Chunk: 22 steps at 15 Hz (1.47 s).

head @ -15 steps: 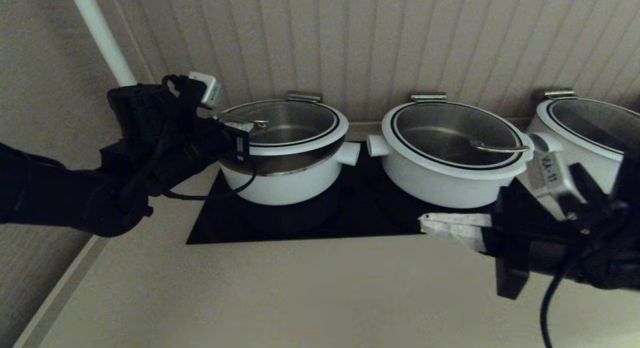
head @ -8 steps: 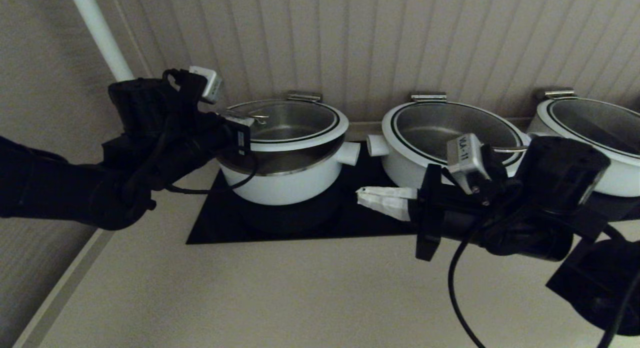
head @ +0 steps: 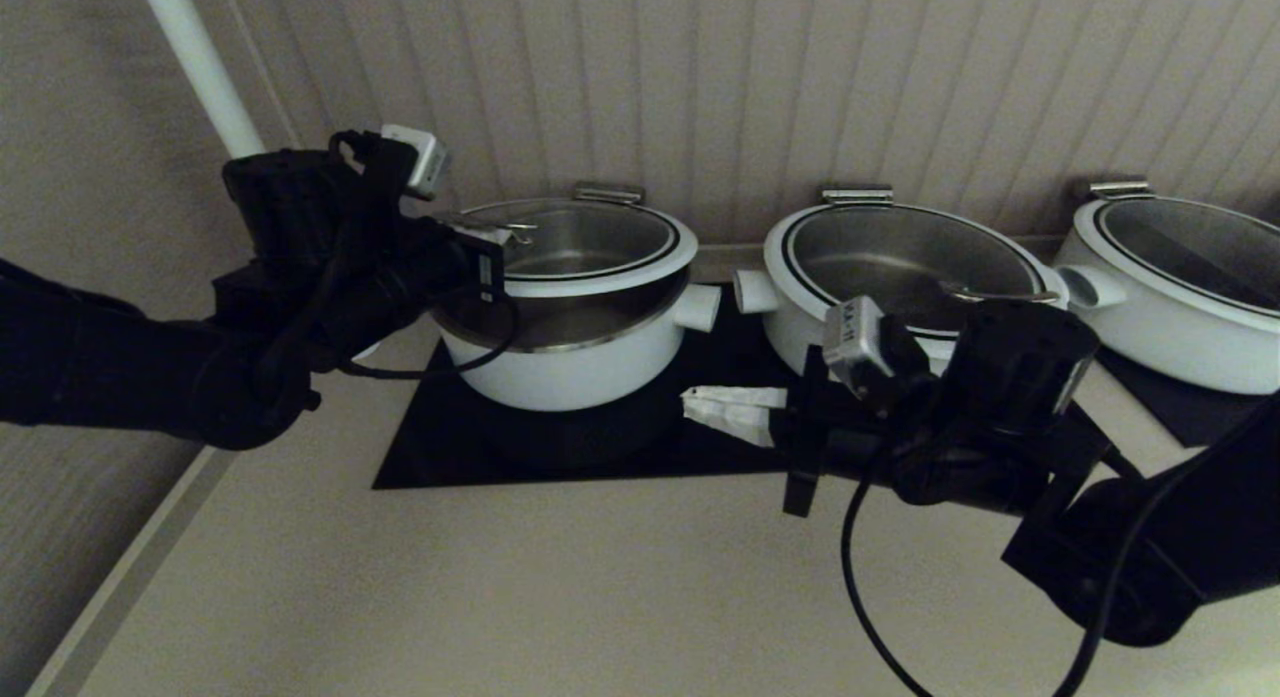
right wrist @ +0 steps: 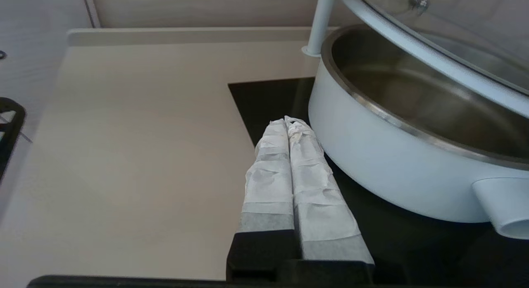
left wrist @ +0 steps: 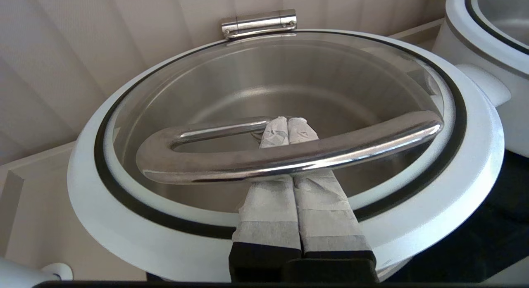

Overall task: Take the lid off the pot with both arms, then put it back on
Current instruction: Hold the pot lid with the right arm

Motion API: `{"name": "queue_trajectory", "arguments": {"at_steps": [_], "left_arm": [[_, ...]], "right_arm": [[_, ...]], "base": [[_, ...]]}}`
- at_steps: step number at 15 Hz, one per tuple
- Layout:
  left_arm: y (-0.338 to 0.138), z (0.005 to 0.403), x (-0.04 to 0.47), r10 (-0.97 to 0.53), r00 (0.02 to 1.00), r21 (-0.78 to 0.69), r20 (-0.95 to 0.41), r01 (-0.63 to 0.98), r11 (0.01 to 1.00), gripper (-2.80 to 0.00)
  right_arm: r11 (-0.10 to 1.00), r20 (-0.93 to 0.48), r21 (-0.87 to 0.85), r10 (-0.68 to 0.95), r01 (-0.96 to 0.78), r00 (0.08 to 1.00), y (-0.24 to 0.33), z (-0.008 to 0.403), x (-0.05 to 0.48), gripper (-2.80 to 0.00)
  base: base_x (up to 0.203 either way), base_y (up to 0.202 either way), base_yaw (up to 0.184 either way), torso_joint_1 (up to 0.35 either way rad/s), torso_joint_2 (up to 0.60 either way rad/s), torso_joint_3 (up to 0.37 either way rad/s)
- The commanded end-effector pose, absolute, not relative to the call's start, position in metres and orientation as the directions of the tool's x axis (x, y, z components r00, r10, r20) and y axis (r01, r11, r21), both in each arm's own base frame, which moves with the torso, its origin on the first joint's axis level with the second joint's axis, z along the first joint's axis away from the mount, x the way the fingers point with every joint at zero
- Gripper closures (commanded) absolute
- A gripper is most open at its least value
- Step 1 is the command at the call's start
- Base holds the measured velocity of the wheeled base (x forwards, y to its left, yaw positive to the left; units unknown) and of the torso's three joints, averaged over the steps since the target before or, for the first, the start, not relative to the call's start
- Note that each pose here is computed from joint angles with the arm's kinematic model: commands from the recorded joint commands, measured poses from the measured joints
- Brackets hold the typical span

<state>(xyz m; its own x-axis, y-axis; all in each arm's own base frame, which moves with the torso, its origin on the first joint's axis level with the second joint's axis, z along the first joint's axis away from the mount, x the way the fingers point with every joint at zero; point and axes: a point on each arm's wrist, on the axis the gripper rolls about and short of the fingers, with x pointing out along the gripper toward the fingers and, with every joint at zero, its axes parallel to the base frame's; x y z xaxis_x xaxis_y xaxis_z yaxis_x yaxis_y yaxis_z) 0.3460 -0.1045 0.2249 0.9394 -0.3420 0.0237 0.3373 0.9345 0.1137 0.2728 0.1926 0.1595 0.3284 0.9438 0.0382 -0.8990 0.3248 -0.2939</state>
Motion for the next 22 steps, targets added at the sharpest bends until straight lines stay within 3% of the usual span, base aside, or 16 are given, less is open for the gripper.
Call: {"name": "queue_trajectory", "arguments": {"at_steps": [1,22], "left_arm": [[-0.105,0.224,0.347,-0.343,0.939,0.115,0.024,0.338,0.934,0.00],[-0.105,0.237,0.347,-0.342,0.937,0.119,0.067,0.333,0.936,0.00]], "right_arm": [[0.323,0.039,-0.298,0.944,-0.898,0.327,0.201,0.151,0.286,0.00],[0.499,0.169,-0.294,0.867,-0.815,0.469,0.225,0.162,0.350,0.00]], "base": [[0.000,0.000,0.000,0.000,0.00,0.000],[0.000,0.000,0.000,0.000,0.00,0.000]]}}
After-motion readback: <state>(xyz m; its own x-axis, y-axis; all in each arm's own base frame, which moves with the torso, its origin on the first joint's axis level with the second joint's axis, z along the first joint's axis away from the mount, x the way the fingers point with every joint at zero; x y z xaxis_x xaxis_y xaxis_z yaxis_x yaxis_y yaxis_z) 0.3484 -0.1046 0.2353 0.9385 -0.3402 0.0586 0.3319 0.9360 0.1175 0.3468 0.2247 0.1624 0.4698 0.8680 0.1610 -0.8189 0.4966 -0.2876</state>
